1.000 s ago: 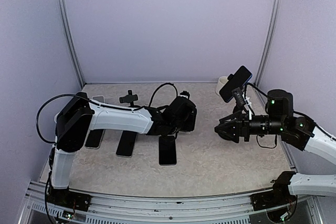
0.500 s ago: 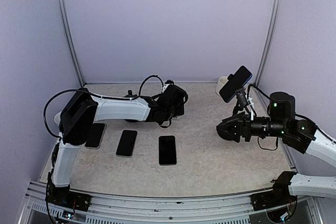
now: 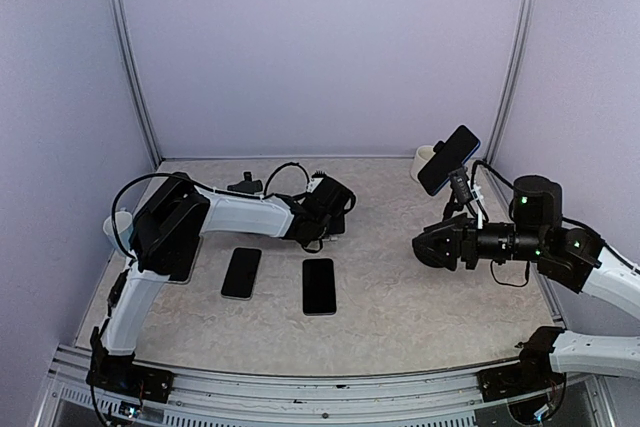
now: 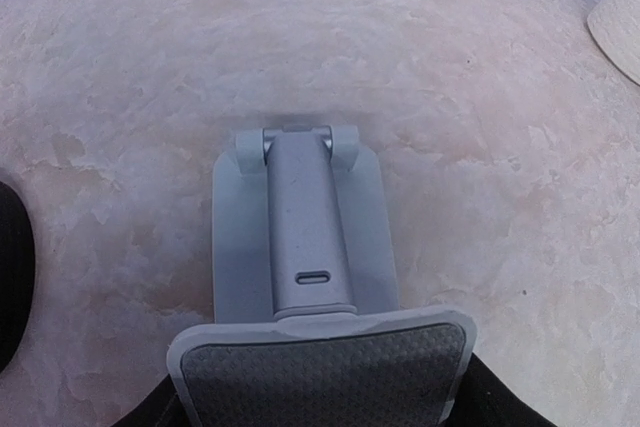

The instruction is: Remove the phone from the phone stand

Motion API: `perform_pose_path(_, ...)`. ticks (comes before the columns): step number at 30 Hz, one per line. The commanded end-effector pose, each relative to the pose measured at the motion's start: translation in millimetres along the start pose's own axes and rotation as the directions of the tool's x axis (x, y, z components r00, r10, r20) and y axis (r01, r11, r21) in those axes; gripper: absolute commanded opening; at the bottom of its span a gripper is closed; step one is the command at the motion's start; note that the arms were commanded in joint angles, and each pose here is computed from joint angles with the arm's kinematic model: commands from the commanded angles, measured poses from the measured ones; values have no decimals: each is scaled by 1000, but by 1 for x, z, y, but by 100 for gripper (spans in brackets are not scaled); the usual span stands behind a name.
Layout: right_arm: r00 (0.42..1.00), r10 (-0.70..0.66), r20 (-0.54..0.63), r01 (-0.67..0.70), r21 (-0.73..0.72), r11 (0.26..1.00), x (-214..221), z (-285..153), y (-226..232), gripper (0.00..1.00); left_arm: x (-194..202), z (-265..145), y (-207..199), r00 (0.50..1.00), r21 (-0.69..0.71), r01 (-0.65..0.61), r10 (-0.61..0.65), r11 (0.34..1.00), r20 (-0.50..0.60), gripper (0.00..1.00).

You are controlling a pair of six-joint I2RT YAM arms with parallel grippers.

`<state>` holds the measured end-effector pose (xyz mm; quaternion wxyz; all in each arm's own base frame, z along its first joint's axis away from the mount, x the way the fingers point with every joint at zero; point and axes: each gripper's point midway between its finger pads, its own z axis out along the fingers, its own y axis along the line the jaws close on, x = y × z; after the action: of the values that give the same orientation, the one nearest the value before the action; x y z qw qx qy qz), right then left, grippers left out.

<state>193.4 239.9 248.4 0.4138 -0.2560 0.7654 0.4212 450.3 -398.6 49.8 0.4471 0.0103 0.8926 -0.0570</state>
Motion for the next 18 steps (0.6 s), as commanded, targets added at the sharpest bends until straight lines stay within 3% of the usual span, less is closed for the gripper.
perform_pose_path(1,1000,10,27,-10,21,1000,-7,-4,-3,72,-8,8,0,999,12,42,-42,999,0,45)
perform_pose_path(3,1000,10,29,-11,26,1000,-8,-5,-3,73,-8,7,0,999,15,43,-43,999,-5,53)
perform_pose_path(10,999,20,49,-22,50,999,-16,-9,-3,75,-22,-9,-9,1000,52,26,-26,998,7,98)
perform_pose_path(18,988,91,124,-111,157,981,-32,-22,-17,79,-67,-82,-58,991,219,-64,35,974,133,99)
